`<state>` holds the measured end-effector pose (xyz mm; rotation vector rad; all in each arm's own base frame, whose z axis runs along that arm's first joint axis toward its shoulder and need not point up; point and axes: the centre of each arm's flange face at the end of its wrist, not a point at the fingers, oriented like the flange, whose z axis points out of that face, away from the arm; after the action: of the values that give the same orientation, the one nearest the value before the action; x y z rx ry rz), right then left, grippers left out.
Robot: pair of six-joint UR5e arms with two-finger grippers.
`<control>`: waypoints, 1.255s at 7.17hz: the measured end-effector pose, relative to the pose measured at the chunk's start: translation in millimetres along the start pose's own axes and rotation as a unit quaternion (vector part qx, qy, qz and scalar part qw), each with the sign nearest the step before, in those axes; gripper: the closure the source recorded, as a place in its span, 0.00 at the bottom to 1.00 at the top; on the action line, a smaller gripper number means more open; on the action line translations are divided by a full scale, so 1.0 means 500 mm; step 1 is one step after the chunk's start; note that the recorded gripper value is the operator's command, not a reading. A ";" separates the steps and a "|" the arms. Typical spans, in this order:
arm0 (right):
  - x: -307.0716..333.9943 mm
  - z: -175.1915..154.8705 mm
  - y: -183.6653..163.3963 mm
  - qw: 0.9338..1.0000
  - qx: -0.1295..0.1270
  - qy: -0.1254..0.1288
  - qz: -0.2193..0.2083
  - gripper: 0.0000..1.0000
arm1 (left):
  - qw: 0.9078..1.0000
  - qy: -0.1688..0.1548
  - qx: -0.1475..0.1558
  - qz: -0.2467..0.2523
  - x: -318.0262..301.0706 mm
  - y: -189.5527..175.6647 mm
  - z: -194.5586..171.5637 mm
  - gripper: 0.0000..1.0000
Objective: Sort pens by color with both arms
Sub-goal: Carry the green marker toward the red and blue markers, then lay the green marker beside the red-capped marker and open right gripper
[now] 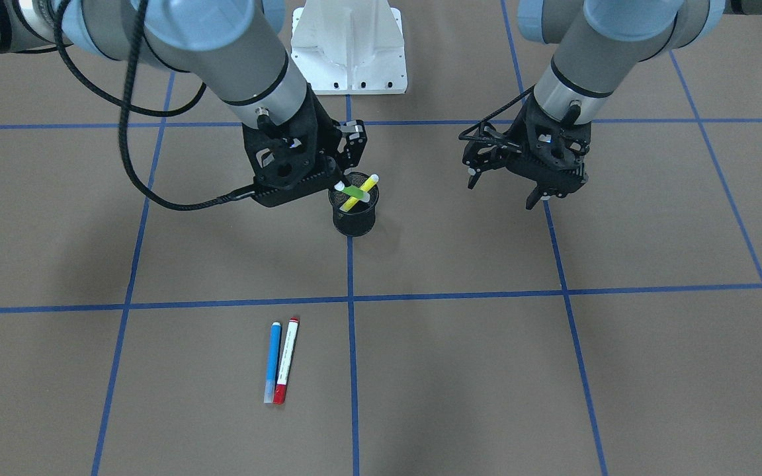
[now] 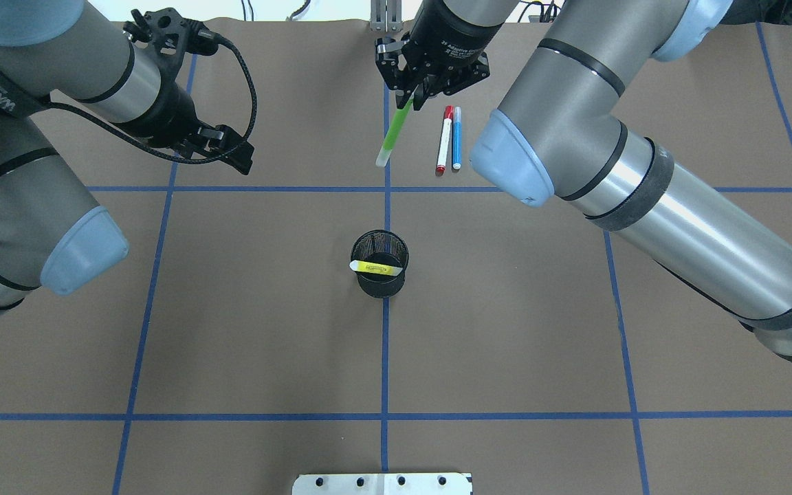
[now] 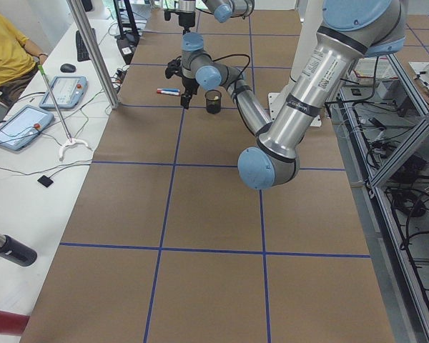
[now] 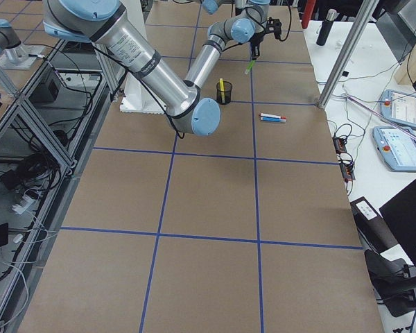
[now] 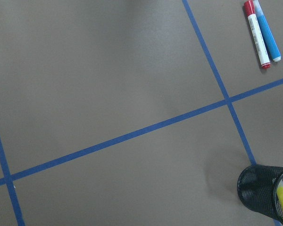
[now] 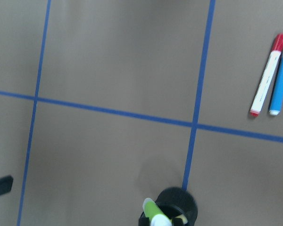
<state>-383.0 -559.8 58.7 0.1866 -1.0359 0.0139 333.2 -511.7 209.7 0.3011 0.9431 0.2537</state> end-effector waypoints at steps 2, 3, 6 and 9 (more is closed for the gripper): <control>0.018 0.010 -0.037 0.995 0.081 0.052 0.033 1.00 | 1.000 0.001 0.000 0.000 0.001 0.000 0.000 0.03; 0.011 0.038 -0.056 0.988 0.117 0.080 0.054 1.00 | 1.000 0.001 0.000 0.000 0.001 0.001 0.000 0.01; -0.048 0.208 -0.101 0.958 0.221 0.134 0.121 0.95 | 1.000 0.009 -0.006 0.004 0.000 0.001 -0.004 0.01; -0.065 0.369 -0.067 0.921 0.320 0.167 0.149 0.84 | 1.000 0.014 -0.017 0.018 -0.024 0.000 -0.002 0.01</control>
<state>-554.0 -619.7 117.4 0.5974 -0.6793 0.6492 325.6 -515.8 218.0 0.2847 0.9611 0.3077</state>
